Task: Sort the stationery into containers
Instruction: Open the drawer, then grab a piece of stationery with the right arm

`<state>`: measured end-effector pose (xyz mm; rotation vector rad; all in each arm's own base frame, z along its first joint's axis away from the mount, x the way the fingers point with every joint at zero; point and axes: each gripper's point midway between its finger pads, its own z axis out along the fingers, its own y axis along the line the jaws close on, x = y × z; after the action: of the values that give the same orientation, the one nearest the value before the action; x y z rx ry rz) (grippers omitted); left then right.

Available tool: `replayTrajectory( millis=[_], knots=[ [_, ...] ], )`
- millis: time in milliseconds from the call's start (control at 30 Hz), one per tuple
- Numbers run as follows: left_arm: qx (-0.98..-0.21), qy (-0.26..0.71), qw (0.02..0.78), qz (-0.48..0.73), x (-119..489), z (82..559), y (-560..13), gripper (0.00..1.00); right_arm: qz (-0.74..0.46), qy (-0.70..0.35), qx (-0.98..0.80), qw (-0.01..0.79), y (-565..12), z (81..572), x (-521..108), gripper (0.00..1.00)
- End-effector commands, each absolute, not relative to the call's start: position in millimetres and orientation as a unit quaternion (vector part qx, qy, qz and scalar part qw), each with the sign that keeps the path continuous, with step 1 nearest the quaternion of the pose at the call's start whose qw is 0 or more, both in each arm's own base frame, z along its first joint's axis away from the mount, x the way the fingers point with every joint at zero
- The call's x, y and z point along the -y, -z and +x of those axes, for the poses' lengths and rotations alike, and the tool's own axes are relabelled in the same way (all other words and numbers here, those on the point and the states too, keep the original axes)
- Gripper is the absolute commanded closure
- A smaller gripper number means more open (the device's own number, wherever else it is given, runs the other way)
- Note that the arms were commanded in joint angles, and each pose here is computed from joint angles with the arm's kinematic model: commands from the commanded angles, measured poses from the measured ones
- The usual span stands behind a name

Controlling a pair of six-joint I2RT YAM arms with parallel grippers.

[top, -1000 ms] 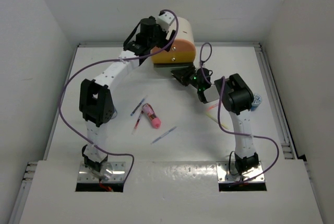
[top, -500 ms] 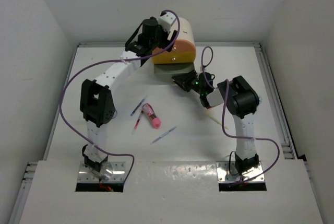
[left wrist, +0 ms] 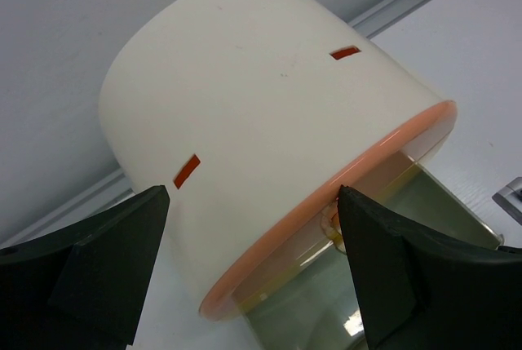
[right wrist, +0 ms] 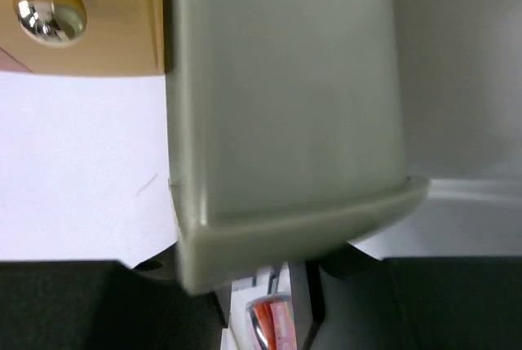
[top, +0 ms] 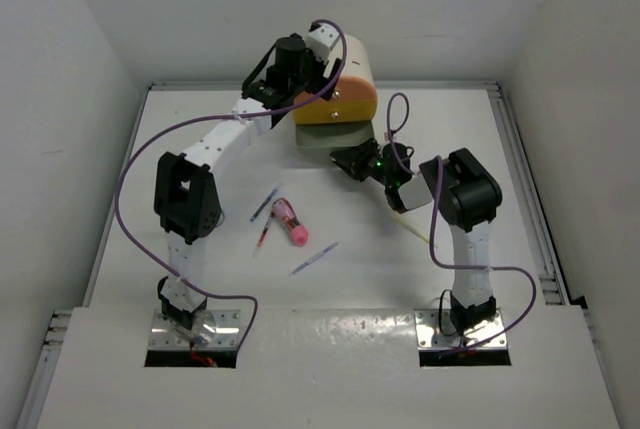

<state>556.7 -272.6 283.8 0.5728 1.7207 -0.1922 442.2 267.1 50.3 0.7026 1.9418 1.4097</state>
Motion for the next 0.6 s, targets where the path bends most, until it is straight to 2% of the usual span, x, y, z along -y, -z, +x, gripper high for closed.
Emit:
replayTrajectory(
  millis=[0,67,167,200,300,567],
  knots=[
    [-0.727,0.092,0.637,0.239,277,555,-311,0.09,0.221,-0.581,-0.706,0.339,-100,436,-280,0.69],
    [-0.726,0.091,0.639,0.239,277,555,-311,0.09,0.222,-0.581,-0.707,0.336,-99,435,-281,0.45],
    [-0.725,0.093,0.64,0.238,277,554,-313,0.09,0.219,-0.582,-0.71,0.331,-98,432,-282,0.3],
    [-0.723,0.094,0.642,0.238,277,554,-316,0.09,0.218,-0.584,-0.709,0.33,-100,431,-282,0.19],
    [-0.721,0.097,0.643,0.238,279,553,-317,0.09,0.209,-0.591,-0.708,0.326,-105,426,-283,0.01],
    [-0.703,0.128,0.659,0.233,286,540,-349,0.08,0.16,-0.604,-0.726,0.289,-108,379,-295,0.03]
  ],
)
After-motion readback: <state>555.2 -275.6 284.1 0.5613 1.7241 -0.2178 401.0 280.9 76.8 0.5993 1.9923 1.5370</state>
